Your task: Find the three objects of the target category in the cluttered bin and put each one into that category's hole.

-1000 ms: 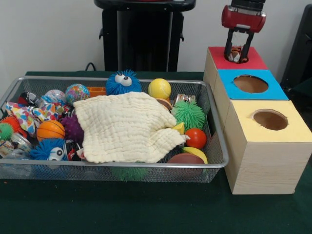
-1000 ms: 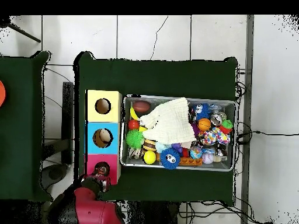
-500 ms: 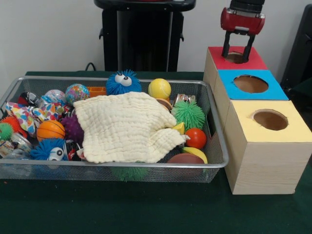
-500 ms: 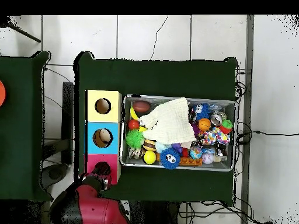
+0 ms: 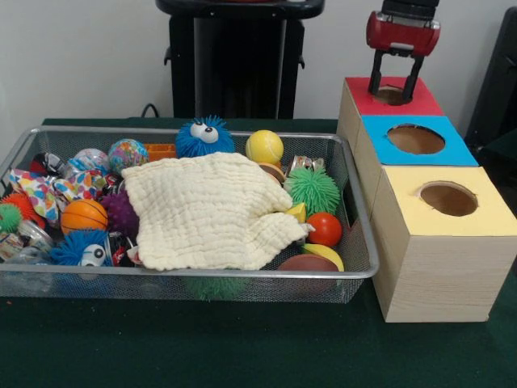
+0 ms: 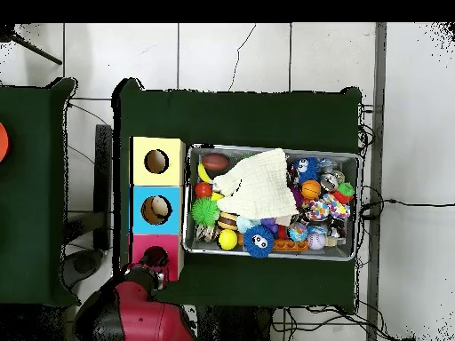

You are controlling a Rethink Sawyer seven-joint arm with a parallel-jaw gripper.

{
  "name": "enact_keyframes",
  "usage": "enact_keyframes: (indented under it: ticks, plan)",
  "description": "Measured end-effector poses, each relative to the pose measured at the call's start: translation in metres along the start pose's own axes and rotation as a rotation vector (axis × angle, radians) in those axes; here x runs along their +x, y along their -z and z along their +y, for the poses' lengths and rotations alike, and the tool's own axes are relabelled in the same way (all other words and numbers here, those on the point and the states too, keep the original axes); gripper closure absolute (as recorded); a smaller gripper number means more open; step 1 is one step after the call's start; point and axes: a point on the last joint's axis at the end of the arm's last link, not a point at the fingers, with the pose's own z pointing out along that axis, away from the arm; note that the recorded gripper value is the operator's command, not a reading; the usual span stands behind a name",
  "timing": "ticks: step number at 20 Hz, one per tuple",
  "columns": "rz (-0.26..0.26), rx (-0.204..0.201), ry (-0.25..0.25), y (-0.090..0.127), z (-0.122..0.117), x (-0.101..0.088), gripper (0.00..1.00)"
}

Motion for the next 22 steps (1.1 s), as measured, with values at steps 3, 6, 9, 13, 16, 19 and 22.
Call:
enact_keyframes:
  ticks: [3, 6, 9, 13, 16, 19, 22]
  plan:
    - [0.004, 0.021, 0.028, 0.013, 0.003, 0.007, 0.00]
    - [0.016, 0.037, 0.055, 0.023, 0.009, 0.014, 0.00]
    - [0.053, 0.064, 0.102, 0.041, 0.020, 0.024, 0.00]
    - [0.111, 0.076, 0.121, 0.059, 0.028, 0.022, 0.00]
    - [0.117, 0.072, 0.108, 0.065, 0.027, 0.011, 0.00]
    - [0.097, 0.068, 0.062, 0.064, 0.013, -0.012, 0.00]
    - [0.075, 0.069, -0.001, 0.057, -0.010, -0.038, 0.00]
